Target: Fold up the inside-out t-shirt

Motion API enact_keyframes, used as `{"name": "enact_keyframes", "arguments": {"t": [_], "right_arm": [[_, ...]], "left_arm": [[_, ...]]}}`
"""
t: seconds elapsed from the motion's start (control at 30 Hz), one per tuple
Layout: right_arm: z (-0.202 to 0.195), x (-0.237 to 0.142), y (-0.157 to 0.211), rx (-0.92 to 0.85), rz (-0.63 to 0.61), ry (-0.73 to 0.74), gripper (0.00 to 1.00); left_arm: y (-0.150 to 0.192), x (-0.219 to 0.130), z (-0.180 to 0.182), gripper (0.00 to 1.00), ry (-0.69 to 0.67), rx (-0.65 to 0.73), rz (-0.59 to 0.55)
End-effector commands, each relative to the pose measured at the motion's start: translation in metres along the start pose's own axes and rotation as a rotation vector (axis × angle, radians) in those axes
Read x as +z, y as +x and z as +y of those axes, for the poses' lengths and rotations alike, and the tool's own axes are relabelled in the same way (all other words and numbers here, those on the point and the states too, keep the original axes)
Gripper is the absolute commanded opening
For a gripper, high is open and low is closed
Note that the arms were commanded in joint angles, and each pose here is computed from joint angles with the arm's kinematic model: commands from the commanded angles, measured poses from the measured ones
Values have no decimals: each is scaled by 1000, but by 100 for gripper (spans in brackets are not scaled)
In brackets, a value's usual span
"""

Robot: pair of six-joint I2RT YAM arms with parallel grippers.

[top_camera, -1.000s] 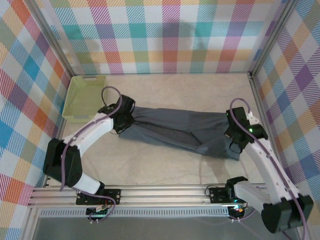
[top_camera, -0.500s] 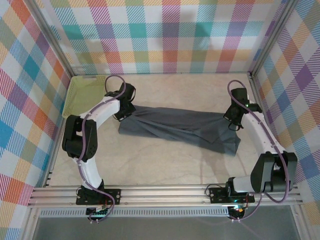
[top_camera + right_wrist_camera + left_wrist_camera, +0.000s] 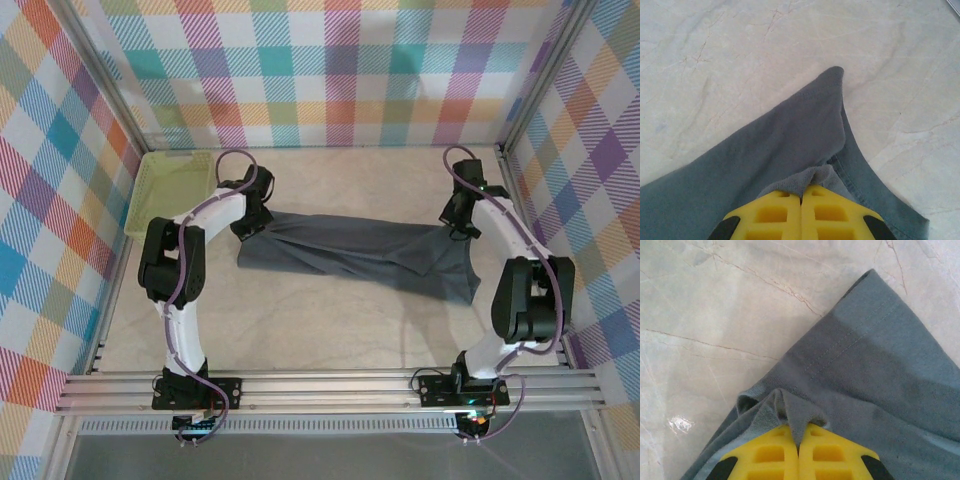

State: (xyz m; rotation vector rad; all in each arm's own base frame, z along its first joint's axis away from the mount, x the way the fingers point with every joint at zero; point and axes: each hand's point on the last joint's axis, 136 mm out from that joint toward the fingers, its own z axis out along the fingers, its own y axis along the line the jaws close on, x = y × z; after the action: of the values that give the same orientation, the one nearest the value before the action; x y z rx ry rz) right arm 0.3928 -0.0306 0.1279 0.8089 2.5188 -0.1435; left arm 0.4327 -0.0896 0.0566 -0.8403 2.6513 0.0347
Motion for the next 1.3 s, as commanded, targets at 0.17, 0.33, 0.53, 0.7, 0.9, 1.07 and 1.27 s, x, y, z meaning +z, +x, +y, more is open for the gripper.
{"name": "enact_keyframes", "arguments": {"t": [0.17,0.33,0.53,0.7,0.9,1.07,1.27], "right_arm": [[18,-3,-41,-15,-69,-7,0],[26,5,-37,-26,-36,-22,0],[19,2,-14,-22,0,-30,0],[18,-9,-4,-41,16,-66,0],[8,-20,38,-38,77,-92,0],[-16,-19,67,6,98,-55,1],[-41,-9,88,63,108,11,1]], "left_arm": [[-8,11,11,10,-67,22,-8],[-8,14,5,20,-60,34,3],[-10,4,2,37,-34,55,-3],[-5,-14,1,55,7,89,-13],[15,-33,8,59,39,128,-46],[32,-29,17,61,49,147,-41],[45,-13,24,61,33,167,-13]]}}
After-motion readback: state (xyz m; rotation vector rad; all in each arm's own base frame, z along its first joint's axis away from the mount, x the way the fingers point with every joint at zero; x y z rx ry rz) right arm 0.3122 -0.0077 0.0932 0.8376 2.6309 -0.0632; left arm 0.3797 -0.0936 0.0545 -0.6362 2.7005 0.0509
